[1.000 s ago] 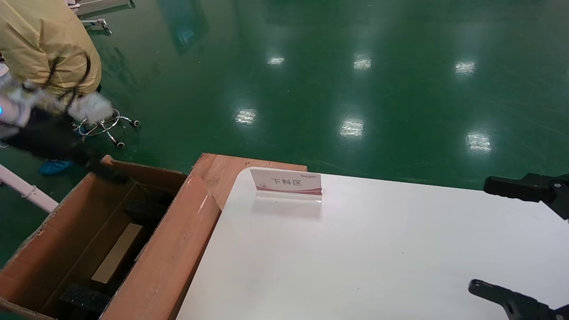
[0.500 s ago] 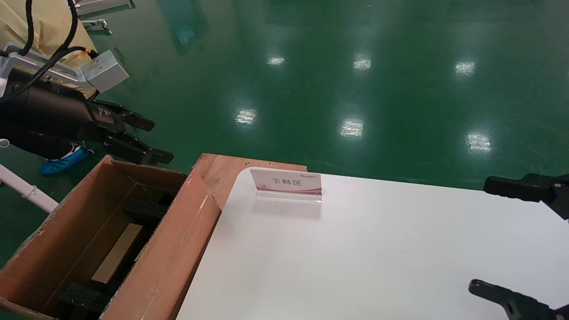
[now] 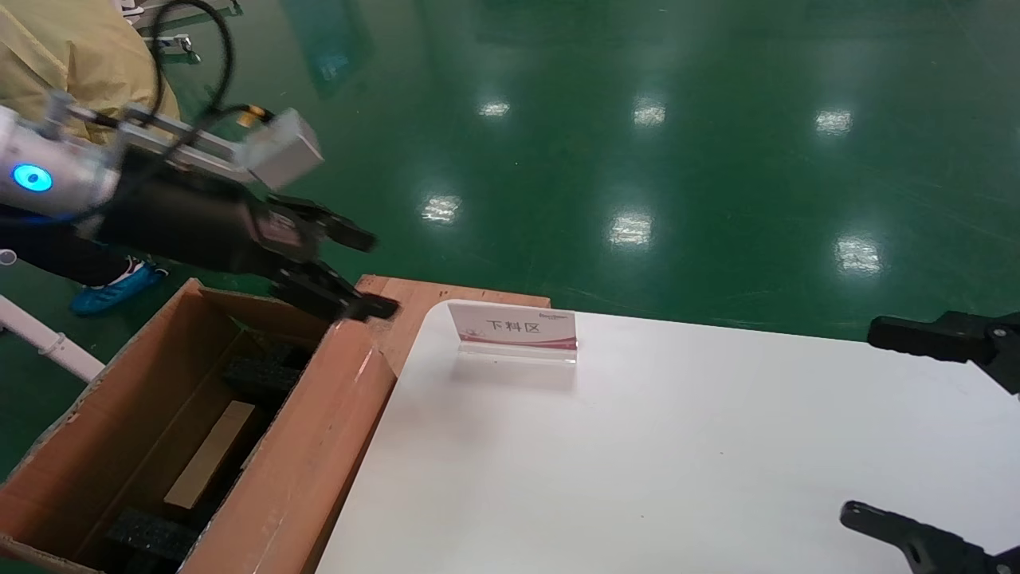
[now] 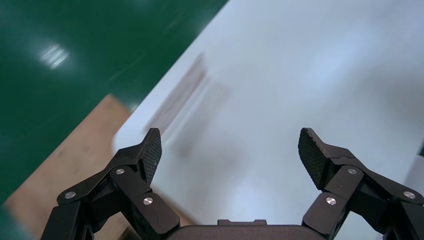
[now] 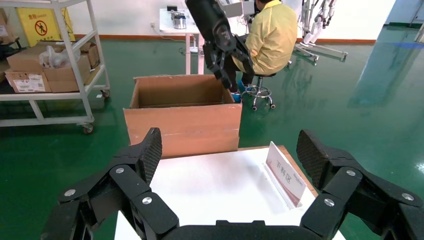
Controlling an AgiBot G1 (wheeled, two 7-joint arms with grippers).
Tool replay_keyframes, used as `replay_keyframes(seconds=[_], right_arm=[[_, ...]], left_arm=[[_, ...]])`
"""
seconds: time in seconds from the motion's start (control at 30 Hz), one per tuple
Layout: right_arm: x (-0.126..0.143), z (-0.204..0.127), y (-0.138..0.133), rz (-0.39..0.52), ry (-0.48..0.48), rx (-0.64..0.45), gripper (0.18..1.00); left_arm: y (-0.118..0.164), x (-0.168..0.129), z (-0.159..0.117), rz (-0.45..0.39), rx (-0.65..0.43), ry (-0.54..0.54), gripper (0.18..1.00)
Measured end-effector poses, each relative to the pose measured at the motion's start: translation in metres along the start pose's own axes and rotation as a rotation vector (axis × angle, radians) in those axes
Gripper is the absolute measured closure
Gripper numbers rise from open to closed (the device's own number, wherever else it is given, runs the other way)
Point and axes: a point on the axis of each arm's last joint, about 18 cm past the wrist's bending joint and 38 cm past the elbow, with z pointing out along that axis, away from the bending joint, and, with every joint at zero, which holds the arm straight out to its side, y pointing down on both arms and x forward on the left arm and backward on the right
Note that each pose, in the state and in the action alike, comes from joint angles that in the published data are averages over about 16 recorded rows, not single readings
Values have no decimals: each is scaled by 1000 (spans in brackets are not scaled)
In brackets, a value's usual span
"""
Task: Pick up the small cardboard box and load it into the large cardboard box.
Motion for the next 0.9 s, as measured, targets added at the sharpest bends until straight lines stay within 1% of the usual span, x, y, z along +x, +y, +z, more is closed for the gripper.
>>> replay_keyframes(seconds=[0.2,0.43,0.67,0.9], right_arm=[[0,0,0,0,0,0,178],[0,0,0,0,0,0,178],[0,0,0,0,0,0,178],[0,0,0,0,0,0,178]], left_arm=[[-12,22,28,55,81,106,184],[-23,48,52,111,184,213,184],[-29,72,66,158,296,300,184],[-32,94,73,197,412,363,184]])
